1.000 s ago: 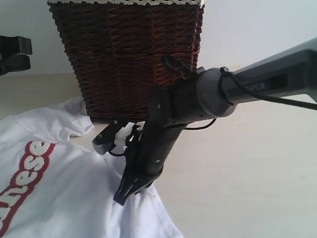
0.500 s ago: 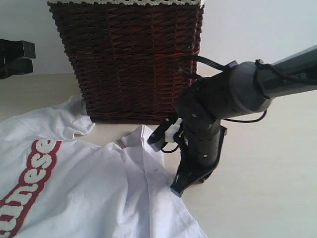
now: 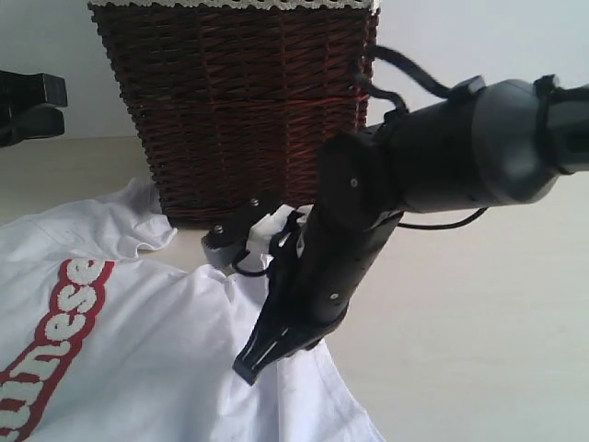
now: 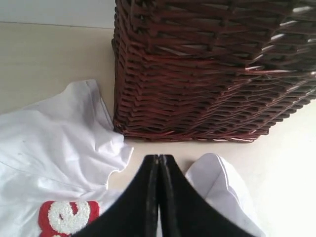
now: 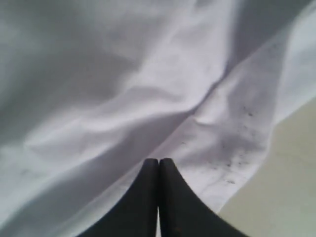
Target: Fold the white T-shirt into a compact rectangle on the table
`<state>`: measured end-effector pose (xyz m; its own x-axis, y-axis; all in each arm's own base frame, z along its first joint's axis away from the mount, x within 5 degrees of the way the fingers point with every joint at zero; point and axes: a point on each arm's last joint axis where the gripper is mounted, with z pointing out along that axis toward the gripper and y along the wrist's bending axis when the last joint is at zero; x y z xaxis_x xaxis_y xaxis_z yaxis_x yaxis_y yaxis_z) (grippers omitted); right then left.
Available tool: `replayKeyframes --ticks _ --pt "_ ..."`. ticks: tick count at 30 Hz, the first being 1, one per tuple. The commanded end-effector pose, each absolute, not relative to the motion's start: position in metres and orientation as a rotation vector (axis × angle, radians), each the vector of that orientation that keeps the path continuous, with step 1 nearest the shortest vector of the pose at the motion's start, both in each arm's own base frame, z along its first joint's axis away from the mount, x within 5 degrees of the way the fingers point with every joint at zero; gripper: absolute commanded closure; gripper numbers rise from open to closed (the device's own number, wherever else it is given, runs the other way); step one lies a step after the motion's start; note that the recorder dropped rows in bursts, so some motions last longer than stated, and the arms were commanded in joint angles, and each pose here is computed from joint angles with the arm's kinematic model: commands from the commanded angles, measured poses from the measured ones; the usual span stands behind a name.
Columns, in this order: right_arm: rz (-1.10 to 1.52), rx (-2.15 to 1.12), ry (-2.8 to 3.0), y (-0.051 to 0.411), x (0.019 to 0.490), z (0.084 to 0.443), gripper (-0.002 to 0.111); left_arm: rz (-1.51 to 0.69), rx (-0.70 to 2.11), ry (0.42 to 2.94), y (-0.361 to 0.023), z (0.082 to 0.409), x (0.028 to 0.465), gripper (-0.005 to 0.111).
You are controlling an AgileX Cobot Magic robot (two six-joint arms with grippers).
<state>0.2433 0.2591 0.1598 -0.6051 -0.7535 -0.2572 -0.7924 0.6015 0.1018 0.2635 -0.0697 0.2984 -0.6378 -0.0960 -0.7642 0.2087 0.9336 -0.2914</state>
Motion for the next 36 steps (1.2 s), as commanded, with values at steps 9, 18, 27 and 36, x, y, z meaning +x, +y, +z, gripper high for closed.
replayKeyframes --ticks 9,18,27,36 --pt "-0.139 -1.221 2.79 0.243 0.257 0.102 0.108 -0.447 0.114 2.347 -0.072 0.269 0.268 0.107" --pt "-0.246 -1.157 2.766 0.237 0.262 0.11 0.108 -0.414 0.269 2.706 -0.092 0.155 0.255 0.107" --pt "-0.298 -0.872 2.943 0.177 0.267 0.105 0.108 -0.341 0.296 2.89 -0.084 0.1 0.26 0.107" --pt "0.001 -1.003 3.112 0.172 0.233 0.115 0.108 -0.35 0.321 2.876 -0.085 0.106 0.259 0.107"
